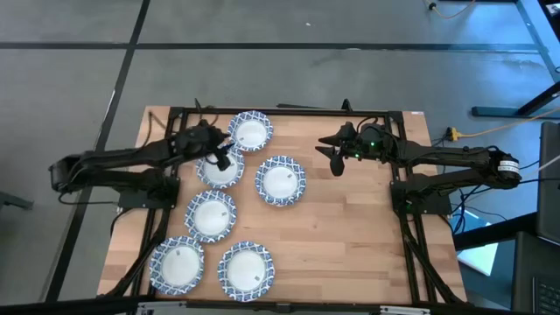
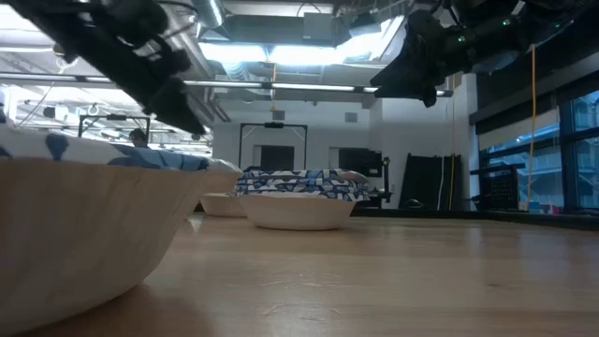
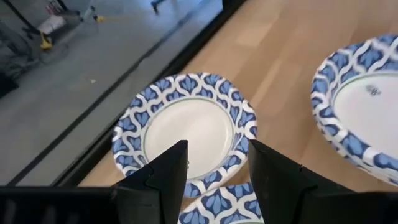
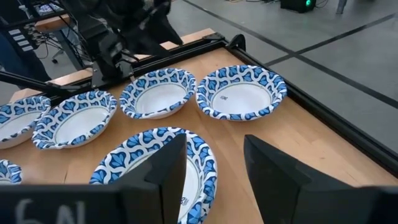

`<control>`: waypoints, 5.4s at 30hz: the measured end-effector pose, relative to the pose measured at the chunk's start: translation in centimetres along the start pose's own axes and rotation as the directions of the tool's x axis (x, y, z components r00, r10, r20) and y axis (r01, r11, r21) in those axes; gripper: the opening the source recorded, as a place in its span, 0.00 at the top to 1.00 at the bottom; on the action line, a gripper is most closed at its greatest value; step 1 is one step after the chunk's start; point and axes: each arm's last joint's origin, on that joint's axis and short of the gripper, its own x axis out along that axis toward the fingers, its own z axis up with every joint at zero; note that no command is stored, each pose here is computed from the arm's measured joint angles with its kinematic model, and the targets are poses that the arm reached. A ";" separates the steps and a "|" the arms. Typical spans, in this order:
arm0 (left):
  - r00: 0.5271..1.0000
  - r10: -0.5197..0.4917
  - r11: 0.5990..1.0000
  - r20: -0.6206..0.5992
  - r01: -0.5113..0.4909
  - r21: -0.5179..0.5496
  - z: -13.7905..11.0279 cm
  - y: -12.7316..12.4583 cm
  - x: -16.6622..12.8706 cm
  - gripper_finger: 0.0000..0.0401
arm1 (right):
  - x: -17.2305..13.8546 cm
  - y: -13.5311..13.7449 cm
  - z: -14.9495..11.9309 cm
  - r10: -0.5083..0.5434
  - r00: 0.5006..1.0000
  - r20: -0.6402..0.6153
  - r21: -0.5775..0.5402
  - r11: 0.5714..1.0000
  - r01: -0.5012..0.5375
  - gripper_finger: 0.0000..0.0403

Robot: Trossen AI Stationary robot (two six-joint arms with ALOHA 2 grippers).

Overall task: Nest bowls inside each other
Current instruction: Stack the white bowl on top of the other white bowls

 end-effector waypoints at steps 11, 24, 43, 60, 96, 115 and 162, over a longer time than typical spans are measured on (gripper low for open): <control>0.993 -0.013 0.999 -0.121 0.017 0.034 2.3 0.2 4.5 0.60 | 0.0 0.0 0.0 0.000 1.000 -0.003 -0.003 1.000 0.000 0.60; 0.990 -0.050 0.996 -0.130 0.059 0.072 4.1 -0.1 6.1 0.53 | 0.0 -0.1 -0.3 -0.007 0.999 -0.036 -0.007 1.000 0.007 0.60; 0.979 -0.111 0.991 -0.170 0.121 0.054 3.6 -1.7 6.7 0.39 | 0.0 -0.1 -0.5 -0.011 0.999 -0.050 -0.033 0.999 0.010 0.60; 0.934 -0.040 0.978 -0.354 0.109 0.178 -0.1 -3.0 11.1 0.41 | 0.0 -0.1 -0.5 -0.012 0.999 -0.049 -0.051 0.999 0.009 0.60; 0.931 -0.078 0.971 -0.356 0.152 0.186 -0.2 -2.5 11.3 0.68 | 0.0 -0.2 -1.0 -0.022 0.995 -0.101 -0.051 0.999 0.017 0.60; 0.929 -0.080 0.975 -0.361 0.149 0.167 -0.3 -1.9 11.5 0.82 | 0.0 -0.2 -1.0 -0.022 0.995 -0.101 -0.051 0.999 0.017 0.60; 0.919 -0.120 0.893 -0.375 0.265 0.364 10.8 -7.7 6.7 0.99 | -0.3 -0.9 -2.3 -0.187 0.961 -0.203 -0.084 0.981 0.173 0.60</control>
